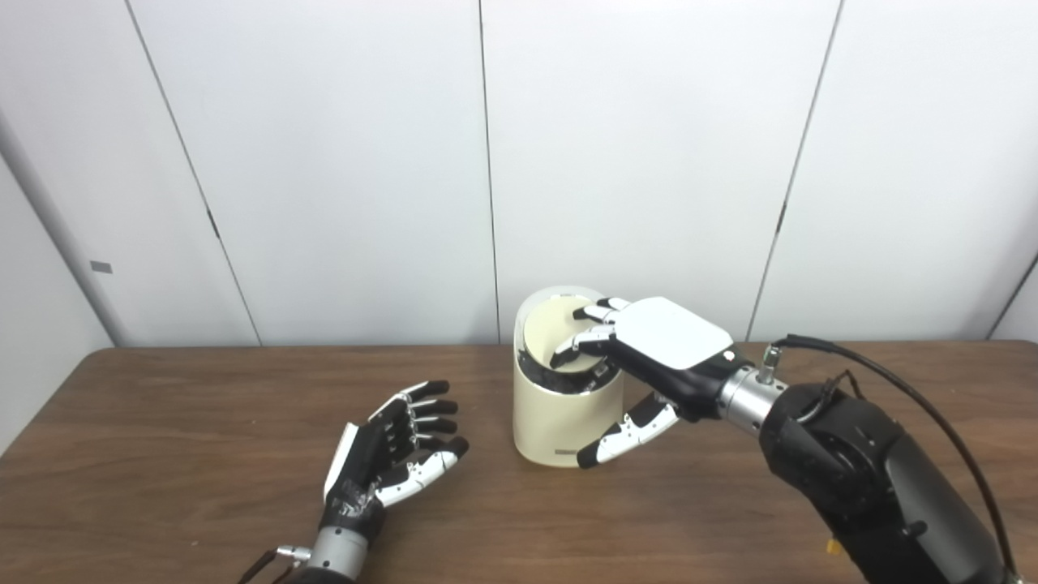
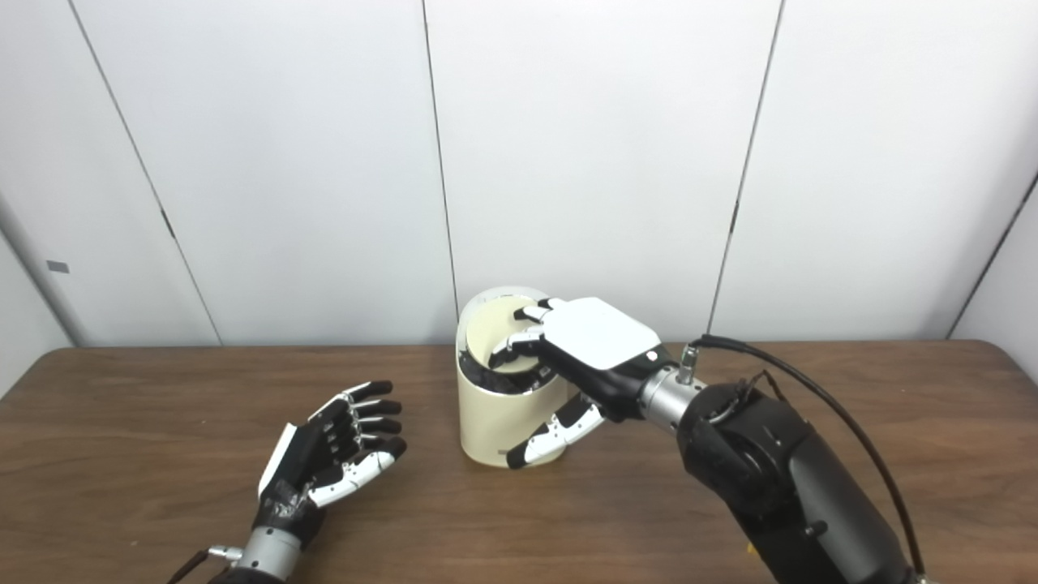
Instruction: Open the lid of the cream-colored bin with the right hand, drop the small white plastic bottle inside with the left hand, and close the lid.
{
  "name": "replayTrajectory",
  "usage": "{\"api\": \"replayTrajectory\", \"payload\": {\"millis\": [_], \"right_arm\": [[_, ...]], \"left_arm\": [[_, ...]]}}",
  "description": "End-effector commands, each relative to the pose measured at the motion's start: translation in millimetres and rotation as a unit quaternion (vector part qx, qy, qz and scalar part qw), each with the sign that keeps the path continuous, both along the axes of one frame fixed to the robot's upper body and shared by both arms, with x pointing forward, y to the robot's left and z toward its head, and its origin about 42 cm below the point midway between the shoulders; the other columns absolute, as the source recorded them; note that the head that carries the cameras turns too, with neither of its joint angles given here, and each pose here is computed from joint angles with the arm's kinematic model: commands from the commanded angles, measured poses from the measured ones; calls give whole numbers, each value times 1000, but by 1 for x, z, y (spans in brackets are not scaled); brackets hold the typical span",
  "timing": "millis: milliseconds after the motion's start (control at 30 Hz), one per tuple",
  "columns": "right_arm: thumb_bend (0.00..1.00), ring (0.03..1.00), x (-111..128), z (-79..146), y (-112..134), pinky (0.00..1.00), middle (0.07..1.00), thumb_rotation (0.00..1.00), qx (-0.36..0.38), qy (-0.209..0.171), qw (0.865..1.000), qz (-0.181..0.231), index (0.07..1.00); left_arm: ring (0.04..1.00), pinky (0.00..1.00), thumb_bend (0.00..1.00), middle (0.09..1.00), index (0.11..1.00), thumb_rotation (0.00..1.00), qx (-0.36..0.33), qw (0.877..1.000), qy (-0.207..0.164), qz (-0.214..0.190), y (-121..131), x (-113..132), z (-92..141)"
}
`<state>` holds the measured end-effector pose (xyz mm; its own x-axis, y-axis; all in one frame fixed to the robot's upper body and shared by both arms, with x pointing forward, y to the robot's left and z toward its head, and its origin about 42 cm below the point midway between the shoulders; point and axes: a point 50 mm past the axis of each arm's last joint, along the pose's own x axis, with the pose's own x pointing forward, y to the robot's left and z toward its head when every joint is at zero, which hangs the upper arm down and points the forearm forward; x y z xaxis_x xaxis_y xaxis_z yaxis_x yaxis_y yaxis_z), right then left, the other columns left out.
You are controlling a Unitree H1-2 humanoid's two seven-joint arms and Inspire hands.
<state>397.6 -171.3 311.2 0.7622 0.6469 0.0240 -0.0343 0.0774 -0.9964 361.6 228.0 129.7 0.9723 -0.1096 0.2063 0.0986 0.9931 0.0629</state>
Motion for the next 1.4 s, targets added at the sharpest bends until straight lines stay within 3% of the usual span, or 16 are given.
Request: {"api": "replayTrajectory", "payload": {"millis": [0, 300, 533, 767, 1000, 1100, 1233, 1367], "right_arm": [[689, 954, 3, 10, -2, 984, 774, 587, -22, -12, 1000, -6, 768], [714, 955, 2, 6, 1, 999, 775, 579, -61, 21, 998, -22, 773], [718, 952, 0, 7, 3, 999, 774, 571, -65, 26, 997, -23, 767], [700, 946, -2, 15, -1, 987, 779, 569, -5, -5, 1000, -18, 771], [664, 950, -2, 24, -11, 972, 833, 457, 108, -34, 993, -27, 852], [664, 926, -1, 22, -17, 832, 844, 447, 177, -40, 983, -41, 863], [650, 889, -8, 6, -31, 755, 874, 446, 272, -23, 960, -69, 873], [680, 861, -19, -25, -51, 737, 898, 384, 379, 23, 919, -104, 888]], "left_arm": [[655, 559, 647, 703, 778, 106, 0, 999, -36, 0, -1, 7, 21], [663, 564, 656, 707, 778, 123, -4, 999, -38, -2, 0, 5, 25], [655, 557, 646, 705, 778, 110, 0, 999, -41, -1, 1, 5, 26], [661, 567, 660, 708, 780, 127, -2, 999, -35, -3, 1, 5, 24], [657, 563, 661, 704, 778, 127, -2, 999, -37, -4, 0, 5, 24], [655, 562, 672, 702, 776, 131, -3, 999, -38, -5, 0, 5, 24], [654, 560, 665, 702, 775, 125, -4, 999, -40, -7, -1, 5, 25], [658, 569, 636, 713, 785, 93, -6, 999, -42, -10, -1, 5, 25]]}}
